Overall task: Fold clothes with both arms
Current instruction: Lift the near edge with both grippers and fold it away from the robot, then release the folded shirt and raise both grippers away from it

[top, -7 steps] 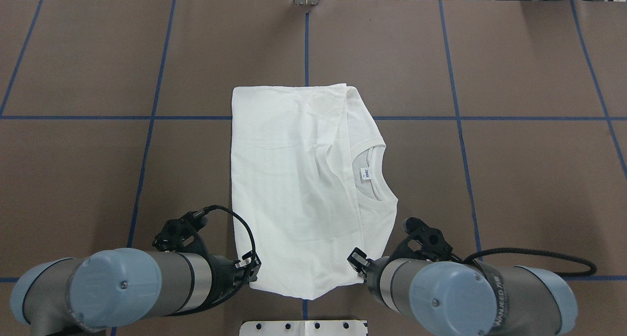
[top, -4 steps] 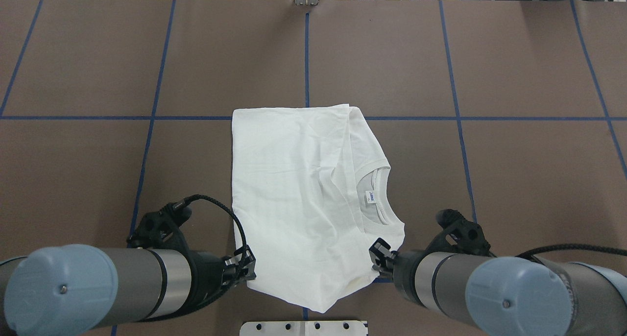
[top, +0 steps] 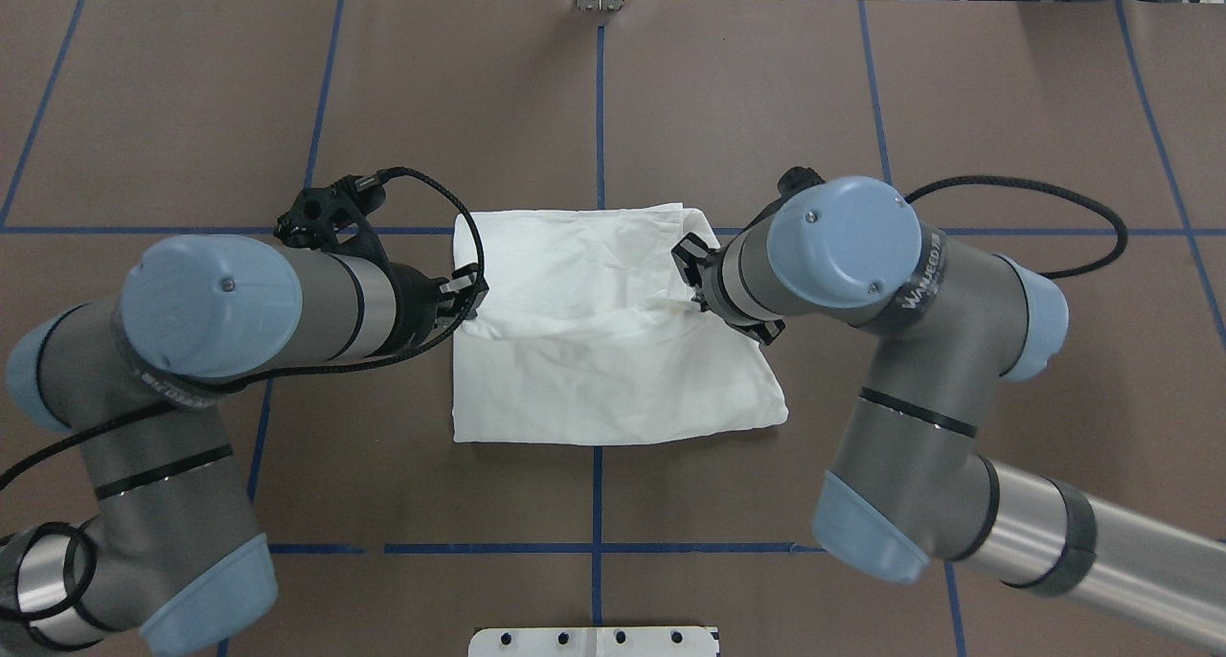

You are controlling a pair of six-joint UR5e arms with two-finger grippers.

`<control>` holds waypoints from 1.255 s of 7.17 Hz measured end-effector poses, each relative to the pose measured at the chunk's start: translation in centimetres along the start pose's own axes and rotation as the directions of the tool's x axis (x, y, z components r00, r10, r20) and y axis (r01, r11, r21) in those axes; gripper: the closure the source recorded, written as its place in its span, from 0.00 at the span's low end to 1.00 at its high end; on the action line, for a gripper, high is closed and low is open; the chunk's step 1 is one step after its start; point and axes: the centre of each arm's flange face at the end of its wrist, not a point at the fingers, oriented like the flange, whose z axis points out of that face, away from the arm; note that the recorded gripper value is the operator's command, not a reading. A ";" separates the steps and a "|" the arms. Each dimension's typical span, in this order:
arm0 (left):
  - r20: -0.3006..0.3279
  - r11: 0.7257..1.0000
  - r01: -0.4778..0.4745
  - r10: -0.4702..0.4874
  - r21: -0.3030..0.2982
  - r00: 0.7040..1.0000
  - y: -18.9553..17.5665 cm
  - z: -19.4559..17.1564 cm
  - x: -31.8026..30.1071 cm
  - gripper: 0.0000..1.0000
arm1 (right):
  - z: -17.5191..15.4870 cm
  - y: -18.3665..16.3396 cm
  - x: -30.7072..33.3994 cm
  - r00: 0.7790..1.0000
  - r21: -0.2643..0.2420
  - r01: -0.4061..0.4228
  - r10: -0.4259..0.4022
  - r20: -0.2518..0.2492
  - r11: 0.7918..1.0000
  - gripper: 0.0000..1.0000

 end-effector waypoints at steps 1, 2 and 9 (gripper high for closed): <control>-0.005 0.999 -0.005 0.005 0.038 1.000 -2.9 2.7 -0.2 1.00 | 2.1 -2.2 -2.4 0.999 0.015 0.024 -0.024 -0.029 1.000 1.00; -0.007 0.998 -0.005 0.006 0.069 1.000 -5.7 5.7 -0.2 1.00 | 4.6 -4.1 -4.6 0.998 0.019 0.043 -0.043 -0.043 0.999 1.00; -0.004 0.970 -0.214 0.216 0.118 0.976 -18.7 10.0 -4.4 0.12 | 7.4 -26.1 -5.3 0.967 -0.017 0.247 -0.248 -0.053 0.969 0.00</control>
